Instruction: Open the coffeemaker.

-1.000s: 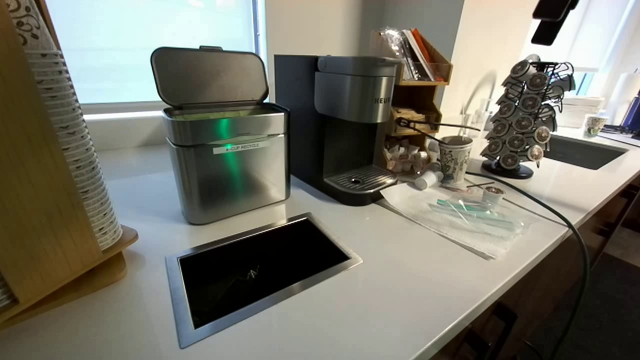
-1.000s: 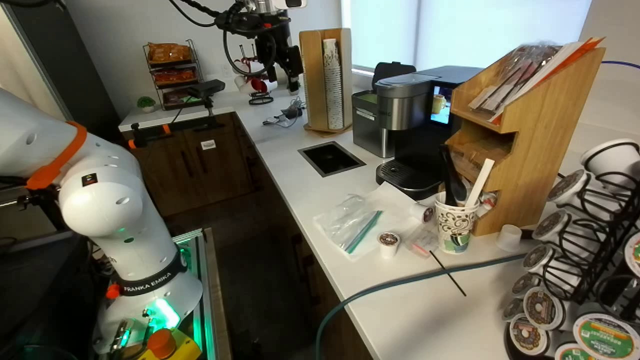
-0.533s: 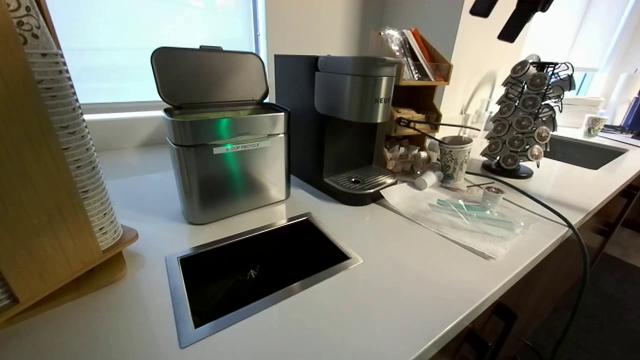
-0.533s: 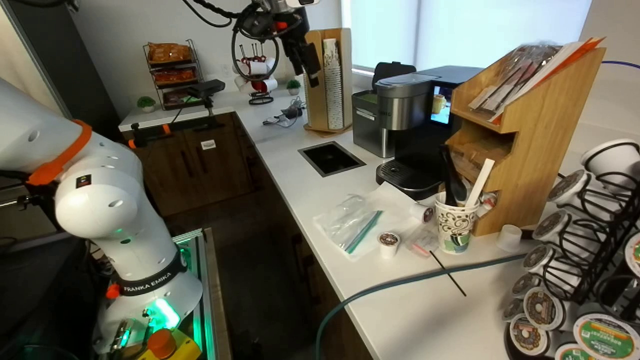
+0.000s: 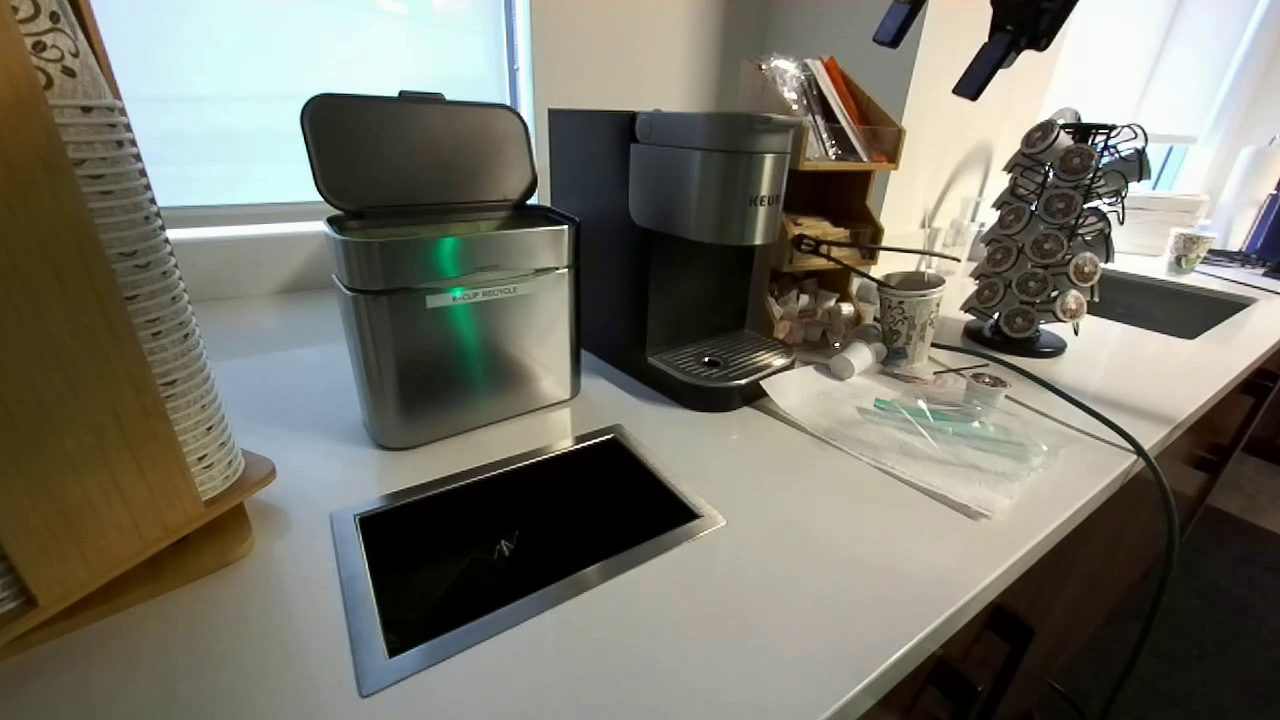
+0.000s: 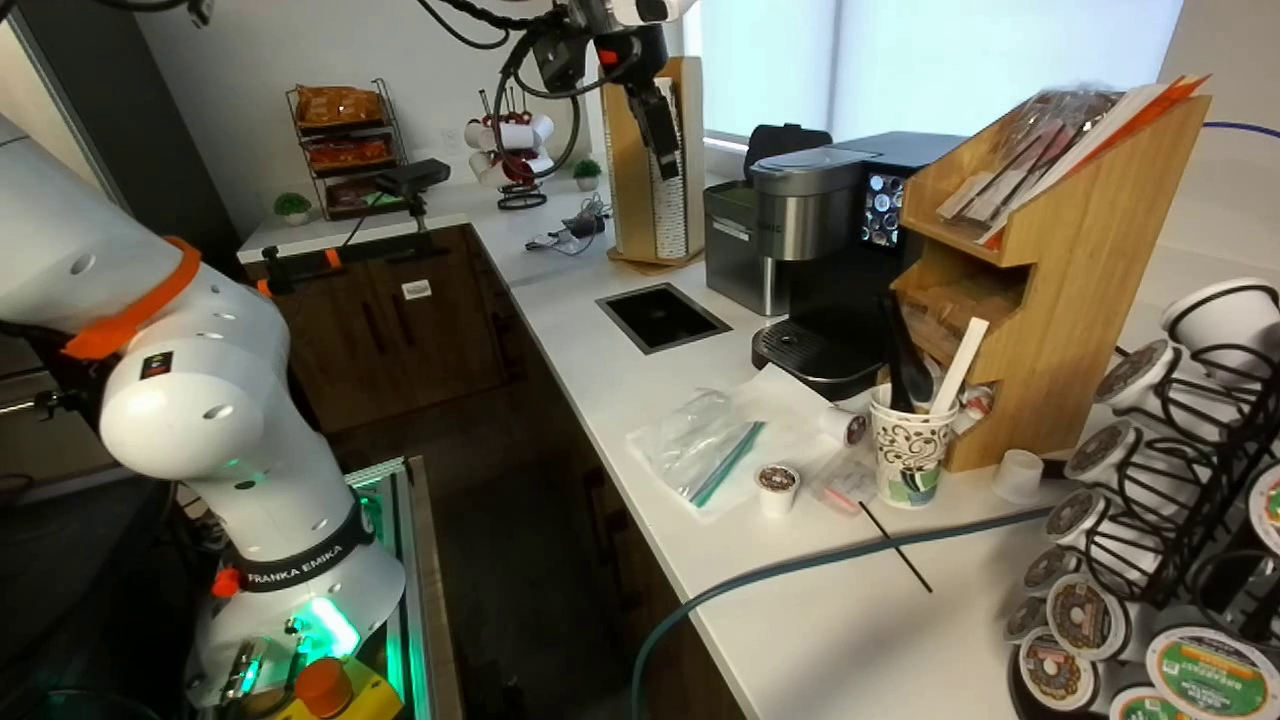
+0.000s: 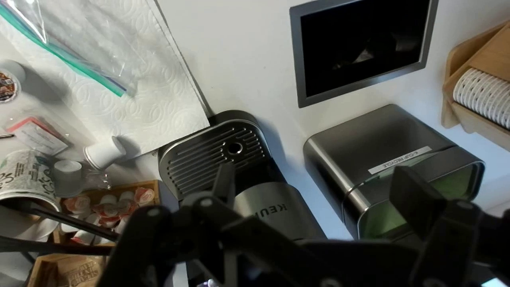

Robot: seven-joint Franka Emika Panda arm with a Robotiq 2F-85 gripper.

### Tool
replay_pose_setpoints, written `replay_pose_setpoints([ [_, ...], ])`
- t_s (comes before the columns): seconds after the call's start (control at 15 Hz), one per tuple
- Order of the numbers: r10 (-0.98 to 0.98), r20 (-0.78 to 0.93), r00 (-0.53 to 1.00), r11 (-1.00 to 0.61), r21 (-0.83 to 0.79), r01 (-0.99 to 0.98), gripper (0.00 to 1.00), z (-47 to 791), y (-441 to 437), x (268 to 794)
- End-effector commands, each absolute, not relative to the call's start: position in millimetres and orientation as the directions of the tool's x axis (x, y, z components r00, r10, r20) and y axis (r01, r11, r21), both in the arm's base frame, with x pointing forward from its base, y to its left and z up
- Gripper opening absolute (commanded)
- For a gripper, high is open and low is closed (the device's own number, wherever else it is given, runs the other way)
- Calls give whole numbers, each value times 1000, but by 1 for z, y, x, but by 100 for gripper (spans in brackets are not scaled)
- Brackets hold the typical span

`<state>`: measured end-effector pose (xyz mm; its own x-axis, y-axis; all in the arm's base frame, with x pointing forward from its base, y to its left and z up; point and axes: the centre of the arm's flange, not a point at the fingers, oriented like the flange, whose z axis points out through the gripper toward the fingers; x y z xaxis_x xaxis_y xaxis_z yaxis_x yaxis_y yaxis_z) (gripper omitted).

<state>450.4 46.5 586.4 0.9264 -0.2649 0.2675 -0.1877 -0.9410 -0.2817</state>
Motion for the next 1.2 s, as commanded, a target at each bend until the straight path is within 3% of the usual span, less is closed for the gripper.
replay_pose_setpoints([
  [0.0, -428, 283, 858, -880, -345, -326, 100, 584, 50, 459],
  [0.47, -710, 262, 653, -682, -486, -547, 100, 550, 49, 467],
  [0.73, -814, 337, 473, -576, -574, -582, 100, 545, 48, 479],
  [0.87, -790, 313, 528, -602, -559, -570, 100, 553, 42, 479],
  [1.13, -840, 317, 440, -540, -566, -623, 100, 544, 44, 486],
])
